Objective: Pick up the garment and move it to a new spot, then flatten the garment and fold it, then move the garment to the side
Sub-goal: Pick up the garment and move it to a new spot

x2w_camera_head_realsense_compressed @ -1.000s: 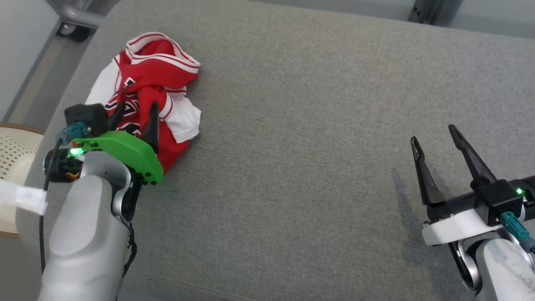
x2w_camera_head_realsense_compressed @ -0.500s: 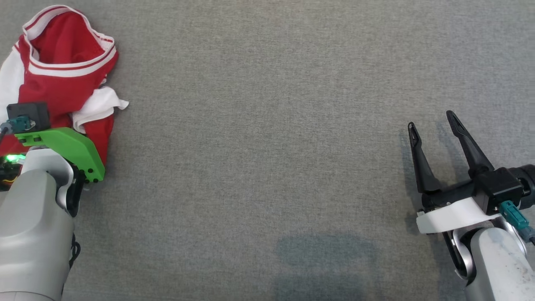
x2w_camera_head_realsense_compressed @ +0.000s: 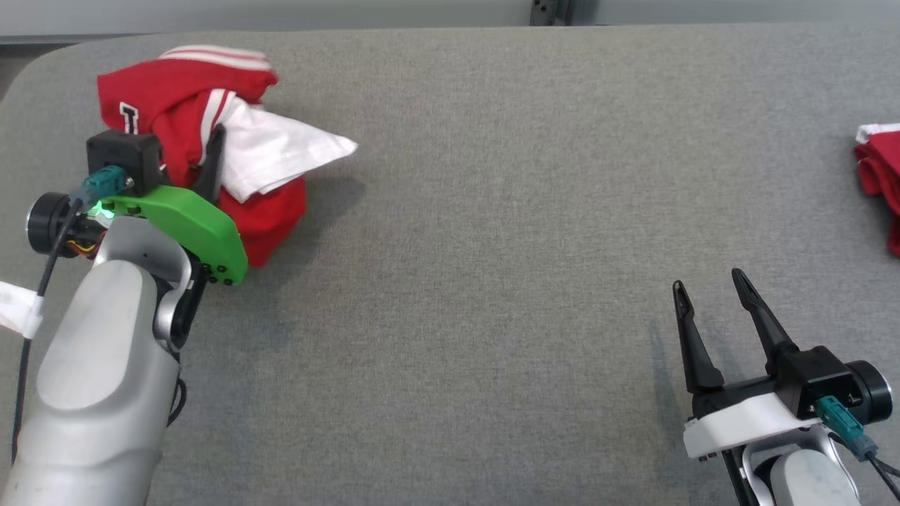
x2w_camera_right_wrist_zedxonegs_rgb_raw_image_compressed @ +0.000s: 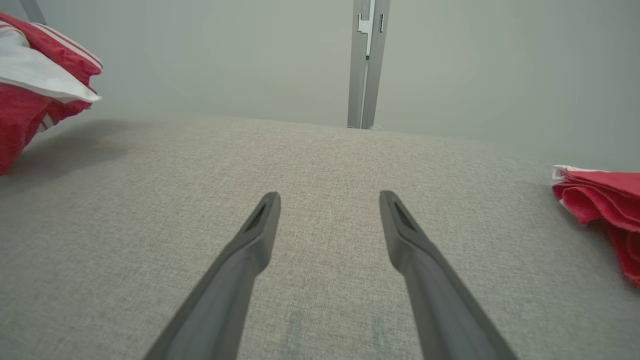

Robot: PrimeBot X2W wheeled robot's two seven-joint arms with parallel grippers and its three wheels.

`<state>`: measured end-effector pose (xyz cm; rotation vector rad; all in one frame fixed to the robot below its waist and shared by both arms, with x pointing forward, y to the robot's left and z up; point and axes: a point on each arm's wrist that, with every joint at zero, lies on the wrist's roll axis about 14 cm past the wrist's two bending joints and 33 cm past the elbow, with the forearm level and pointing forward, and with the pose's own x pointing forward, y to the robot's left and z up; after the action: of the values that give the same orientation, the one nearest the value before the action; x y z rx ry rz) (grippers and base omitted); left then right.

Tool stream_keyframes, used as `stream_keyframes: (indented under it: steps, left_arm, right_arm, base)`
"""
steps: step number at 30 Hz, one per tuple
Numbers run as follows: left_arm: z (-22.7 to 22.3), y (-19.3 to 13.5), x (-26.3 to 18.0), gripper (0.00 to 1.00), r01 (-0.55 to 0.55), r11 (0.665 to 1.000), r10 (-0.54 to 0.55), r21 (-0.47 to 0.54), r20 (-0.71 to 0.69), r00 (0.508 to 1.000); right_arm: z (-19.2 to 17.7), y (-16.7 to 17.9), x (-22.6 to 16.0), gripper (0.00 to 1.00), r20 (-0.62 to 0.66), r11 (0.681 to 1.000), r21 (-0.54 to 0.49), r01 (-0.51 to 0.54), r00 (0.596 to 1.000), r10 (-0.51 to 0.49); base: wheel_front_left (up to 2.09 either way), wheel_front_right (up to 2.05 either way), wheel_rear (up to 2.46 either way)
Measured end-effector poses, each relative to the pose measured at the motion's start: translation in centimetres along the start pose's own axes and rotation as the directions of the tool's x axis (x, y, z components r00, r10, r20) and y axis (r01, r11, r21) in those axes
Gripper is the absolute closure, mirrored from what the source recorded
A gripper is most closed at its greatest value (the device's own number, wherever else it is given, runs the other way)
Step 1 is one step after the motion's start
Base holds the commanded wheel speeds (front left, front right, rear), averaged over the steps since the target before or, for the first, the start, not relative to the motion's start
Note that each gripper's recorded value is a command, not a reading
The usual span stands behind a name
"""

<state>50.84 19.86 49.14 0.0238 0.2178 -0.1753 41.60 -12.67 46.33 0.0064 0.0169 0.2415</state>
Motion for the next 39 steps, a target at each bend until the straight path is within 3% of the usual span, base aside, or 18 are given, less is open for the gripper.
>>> stream_keyframes:
  steps: [6, 14, 19, 22, 26, 30, 33, 34, 35, 39]
  left_arm:
    - [8.0, -8.4, -3.9, 1.0, 0.191, 0.982, -0.186, -0.005, 0.202, 0.962]
    - [10.7, -19.4, -10.2, 1.0, 0.453, 0.891, -0.439, -0.003, 0.243, 0.865]
    - [7.1, -24.6, -11.5, 1.0, 0.567, 0.819, -0.553, -0.082, 0.146, 0.82]
    - [4.1, -26.8, -11.0, 1.0, 0.595, 0.793, -0.591, -0.133, 0.07, 0.803]
    - [-1.8, -27.1, -8.8, 1.0, 0.543, 0.813, -0.565, -0.212, -0.063, 0.822]
    - [-7.3, -26.7, -7.1, 1.0, 0.506, 0.839, -0.541, -0.202, -0.2, 0.817]
    - [-8.6, -26.9, -6.3, 1.0, 0.502, 0.841, -0.538, -0.201, -0.211, 0.816]
    - [-8.5, -26.9, -6.1, 0.67, 0.5, 0.841, -0.537, -0.206, -0.198, 0.82]
    - [-8.4, -27.1, -5.9, 0.0, 0.508, 0.838, -0.541, -0.199, -0.184, 0.821]
    - [-7.7, -27.2, -5.9, 0.0, 0.515, 0.842, -0.537, -0.164, -0.147, 0.831]
  right_arm:
    - [2.4, -1.8, -3.2, 0.0, 0.052, 0.997, -0.015, 0.079, 0.996, -0.078]
    - [4.0, -4.9, -7.6, 0.0, 0.091, 0.978, -0.028, 0.206, 0.975, -0.203]
    - [4.7, -6.0, -9.1, 0.0, 0.11, 0.967, -0.028, 0.255, 0.962, -0.25]
    - [4.9, -6.6, -9.4, 0.0, 0.117, 0.961, -0.018, 0.275, 0.956, -0.271]
    - [4.5, -6.8, -8.9, 0.0, 0.105, 0.961, -0.003, 0.278, 0.955, -0.276]
    - [3.9, -7.2, -8.7, 0.0, 0.085, 0.958, 0.0, 0.288, 0.954, -0.287]
    - [3.5, -7.8, -9.0, 0.0, 0.069, 0.951, -0.001, 0.308, 0.949, -0.307]
    - [3.3, -7.9, -9.1, 0.0, 0.065, 0.95, 0.0, 0.313, 0.948, -0.312]
    - [3.2, -8.1, -9.2, 0.0, 0.061, 0.948, 0.0, 0.318, 0.946, -0.317]
    - [2.9, -8.3, -9.7, 0.0, 0.052, 0.944, -0.003, 0.329, 0.943, -0.329]
  base:
    - [0.0, 0.0, 0.0]
    - [0.0, 0.0, 0.0]
    - [0.0, 0.0, 0.0]
    - [0.0, 0.0, 0.0]
    - [0.0, 0.0, 0.0]
    - [0.0, 0.0, 0.0]
    - [0.0, 0.0, 0.0]
    - [0.0, 0.0, 0.0]
    - [0.0, 0.0, 0.0]
    - [0.0, 0.0, 0.0]
